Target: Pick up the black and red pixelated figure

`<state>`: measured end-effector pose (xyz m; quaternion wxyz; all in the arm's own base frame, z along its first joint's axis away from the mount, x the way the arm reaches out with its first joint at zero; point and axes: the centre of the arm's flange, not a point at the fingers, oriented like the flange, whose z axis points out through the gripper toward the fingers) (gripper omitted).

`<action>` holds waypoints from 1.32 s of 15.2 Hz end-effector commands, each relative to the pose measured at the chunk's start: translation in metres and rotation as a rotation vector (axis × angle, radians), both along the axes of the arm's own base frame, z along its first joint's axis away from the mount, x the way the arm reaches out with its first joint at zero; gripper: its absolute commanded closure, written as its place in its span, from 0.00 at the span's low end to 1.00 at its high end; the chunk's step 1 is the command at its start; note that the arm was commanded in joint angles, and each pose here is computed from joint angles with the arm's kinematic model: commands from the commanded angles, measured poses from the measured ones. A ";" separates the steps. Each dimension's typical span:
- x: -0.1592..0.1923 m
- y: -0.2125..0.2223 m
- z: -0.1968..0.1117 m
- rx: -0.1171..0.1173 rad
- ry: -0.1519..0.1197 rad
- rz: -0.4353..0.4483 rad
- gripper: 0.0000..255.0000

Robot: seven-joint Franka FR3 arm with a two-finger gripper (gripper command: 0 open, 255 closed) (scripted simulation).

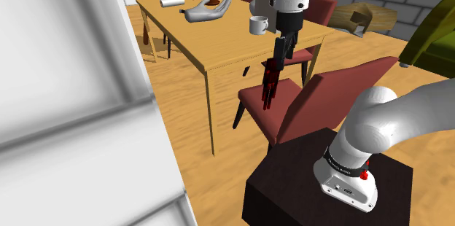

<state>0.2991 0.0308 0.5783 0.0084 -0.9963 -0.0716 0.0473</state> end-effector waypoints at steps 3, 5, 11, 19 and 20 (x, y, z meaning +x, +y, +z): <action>0.014 -0.019 -0.009 -0.001 -0.011 -0.012 0.00; 0.028 -0.039 -0.017 -0.002 -0.022 -0.024 0.00; 0.068 -0.098 -0.042 -0.004 -0.056 -0.060 0.00; 0.114 -0.171 -0.069 -0.007 -0.096 -0.102 0.00; 0.114 -0.171 -0.075 -0.007 -0.096 -0.102 0.00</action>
